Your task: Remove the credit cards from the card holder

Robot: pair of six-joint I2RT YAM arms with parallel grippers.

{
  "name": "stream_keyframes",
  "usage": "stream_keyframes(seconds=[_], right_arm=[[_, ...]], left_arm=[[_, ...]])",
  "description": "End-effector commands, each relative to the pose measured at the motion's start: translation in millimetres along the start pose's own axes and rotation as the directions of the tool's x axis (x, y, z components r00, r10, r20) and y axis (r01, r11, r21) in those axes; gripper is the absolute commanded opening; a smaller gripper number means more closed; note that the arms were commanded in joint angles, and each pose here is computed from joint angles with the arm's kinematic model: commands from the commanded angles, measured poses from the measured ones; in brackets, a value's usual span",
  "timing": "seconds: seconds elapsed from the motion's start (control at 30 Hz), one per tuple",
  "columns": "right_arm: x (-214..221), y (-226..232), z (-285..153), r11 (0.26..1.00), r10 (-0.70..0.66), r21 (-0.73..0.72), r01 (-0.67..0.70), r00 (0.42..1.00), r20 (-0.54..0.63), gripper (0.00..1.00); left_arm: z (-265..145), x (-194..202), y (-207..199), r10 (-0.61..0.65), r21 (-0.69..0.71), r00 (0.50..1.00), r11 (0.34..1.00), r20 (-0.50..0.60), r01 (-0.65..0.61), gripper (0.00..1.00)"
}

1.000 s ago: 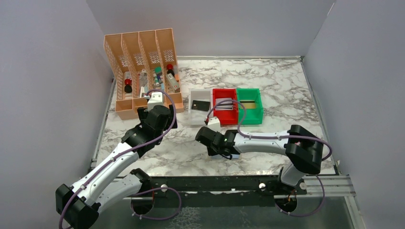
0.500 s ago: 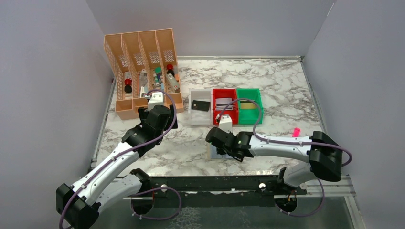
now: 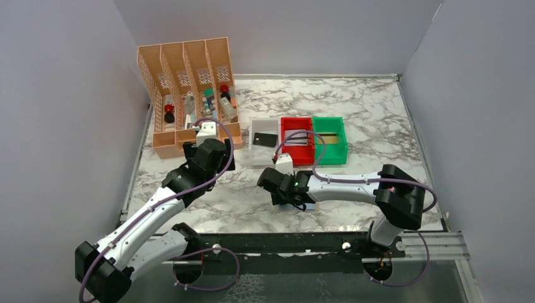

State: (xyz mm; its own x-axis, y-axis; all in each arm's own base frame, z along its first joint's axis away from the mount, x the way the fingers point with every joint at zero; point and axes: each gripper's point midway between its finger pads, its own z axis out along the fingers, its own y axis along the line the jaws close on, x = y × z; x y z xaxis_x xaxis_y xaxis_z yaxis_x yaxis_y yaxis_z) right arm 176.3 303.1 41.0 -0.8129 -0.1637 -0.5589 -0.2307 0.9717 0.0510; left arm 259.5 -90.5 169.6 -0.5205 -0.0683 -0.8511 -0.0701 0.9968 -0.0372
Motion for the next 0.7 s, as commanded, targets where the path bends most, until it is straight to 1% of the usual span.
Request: stream_keyframes(seconds=[0.0, 0.13, 0.23, 0.3, 0.4, 0.5, 0.67], right_arm=[[1, 6, 8, 0.999, 0.009, 0.034, -0.008, 1.000, -0.014, 0.50], [16, -5, 19, 0.996, -0.001, 0.090, 0.005, 0.999, -0.049, 0.50], [26, -11, 22, 0.995, 0.010, 0.095, -0.003, 0.998, -0.069, 0.48], [30, -13, 22, 0.996, 0.020, 0.092, -0.014, 0.997, -0.071, 0.41], [30, -13, 20, 0.997, 0.030, 0.075, -0.025, 0.997, -0.065, 0.28], [27, -9, 17, 0.999, 0.037, 0.039, -0.035, 0.998, -0.053, 0.20], [21, -5, 11, 0.999, 0.051, 0.000, -0.051, 0.998, -0.029, 0.12]], left_arm=[[-1, 1, 0, -0.007, 0.010, 1.000, 1.000, -0.001, 0.007, 0.99], [0, 2, -1, -0.005, 0.010, 1.000, 1.000, -0.005, 0.005, 0.99], [0, 2, 0, -0.004, 0.008, 1.000, 1.000, -0.004, 0.004, 0.99], [0, 1, 0, -0.004, 0.007, 1.000, 1.000, -0.003, 0.004, 0.99], [1, 2, 0, -0.003, 0.006, 1.000, 1.000, -0.006, 0.003, 0.99], [1, 3, -1, -0.001, 0.007, 1.000, 1.000, -0.009, 0.001, 0.99], [1, 3, -1, 0.000, 0.010, 1.000, 1.000, -0.012, 0.001, 0.99]])
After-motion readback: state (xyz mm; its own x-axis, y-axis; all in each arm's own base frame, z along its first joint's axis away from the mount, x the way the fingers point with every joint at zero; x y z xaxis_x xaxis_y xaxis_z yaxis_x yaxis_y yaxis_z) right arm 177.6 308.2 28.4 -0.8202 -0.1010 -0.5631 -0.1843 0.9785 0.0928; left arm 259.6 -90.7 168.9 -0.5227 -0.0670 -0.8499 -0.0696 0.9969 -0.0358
